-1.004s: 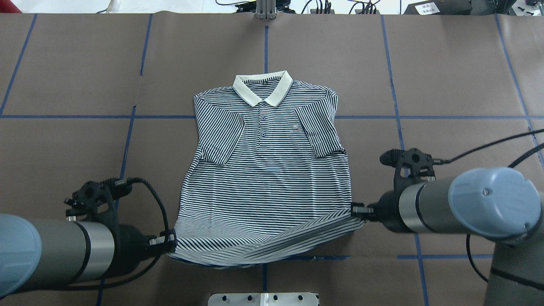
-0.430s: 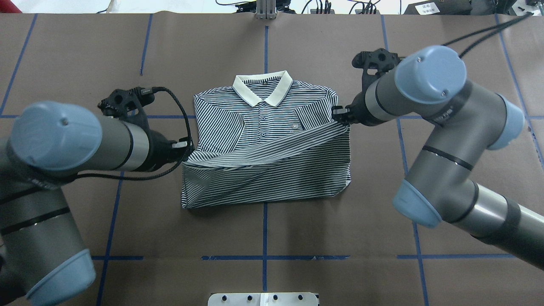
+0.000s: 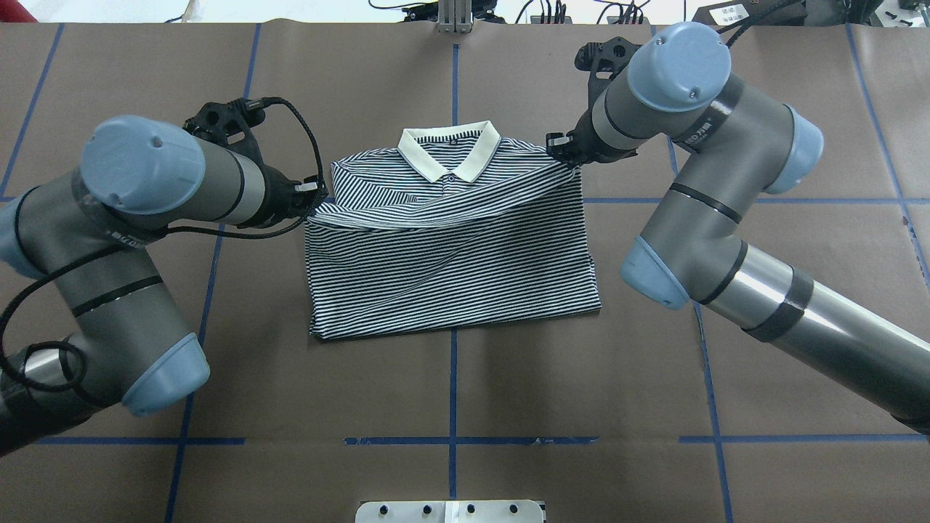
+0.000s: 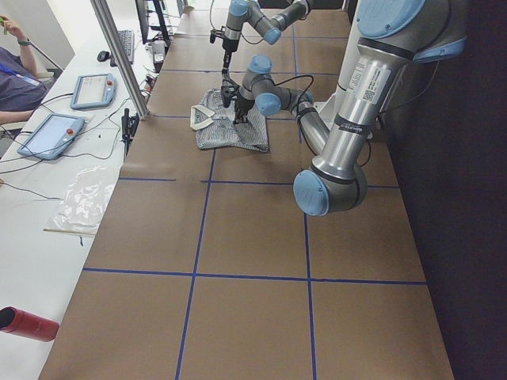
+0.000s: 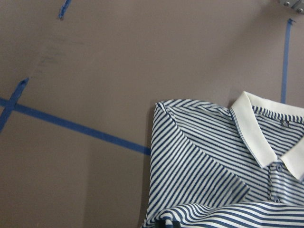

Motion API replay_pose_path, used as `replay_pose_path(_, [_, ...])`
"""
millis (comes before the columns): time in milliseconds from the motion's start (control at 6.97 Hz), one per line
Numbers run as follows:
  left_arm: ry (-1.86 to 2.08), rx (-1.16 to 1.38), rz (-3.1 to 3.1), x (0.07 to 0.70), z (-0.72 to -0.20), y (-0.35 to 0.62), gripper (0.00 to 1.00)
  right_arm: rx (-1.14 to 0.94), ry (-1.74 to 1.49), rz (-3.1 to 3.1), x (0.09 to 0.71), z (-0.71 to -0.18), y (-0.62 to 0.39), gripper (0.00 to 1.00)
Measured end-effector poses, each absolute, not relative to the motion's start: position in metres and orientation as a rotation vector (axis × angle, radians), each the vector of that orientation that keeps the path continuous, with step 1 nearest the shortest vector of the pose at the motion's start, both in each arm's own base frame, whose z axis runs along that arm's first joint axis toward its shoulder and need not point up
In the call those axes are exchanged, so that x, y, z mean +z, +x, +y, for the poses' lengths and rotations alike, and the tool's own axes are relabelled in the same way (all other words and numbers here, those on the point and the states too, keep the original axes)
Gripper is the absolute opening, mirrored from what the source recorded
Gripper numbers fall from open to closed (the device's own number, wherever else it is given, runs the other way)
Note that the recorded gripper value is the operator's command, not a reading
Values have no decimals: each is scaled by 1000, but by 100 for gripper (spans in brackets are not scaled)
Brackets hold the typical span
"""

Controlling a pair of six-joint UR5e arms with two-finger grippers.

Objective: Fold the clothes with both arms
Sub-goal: 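Lift the hem with both grippers and fold it toward the collar, then lower the hem near the collar and open both grippers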

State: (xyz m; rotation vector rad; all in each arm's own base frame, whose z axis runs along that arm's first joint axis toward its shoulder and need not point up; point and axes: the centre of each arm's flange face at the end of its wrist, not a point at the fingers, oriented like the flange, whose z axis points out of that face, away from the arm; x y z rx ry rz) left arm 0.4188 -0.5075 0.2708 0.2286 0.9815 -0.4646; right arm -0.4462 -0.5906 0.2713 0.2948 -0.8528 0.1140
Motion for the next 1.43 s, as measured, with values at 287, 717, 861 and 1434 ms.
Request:
replay_pose_path(287, [263,-499,980,303,-564,430,0,136,278,-842,286,-624,-452,0])
replay_pose_path(717, [278,-498,969,340,-589,437,0,155,257,-830,298,-640,-445,0])
replay_pose_path(861, [279,-498,971,340,-590,438,0,155,256,-829,298,-641,-445,0])
replay_pose_path(1434, [293,-494,1002,318,-592,441,100,150,259,-835,295,-639,-447,100])
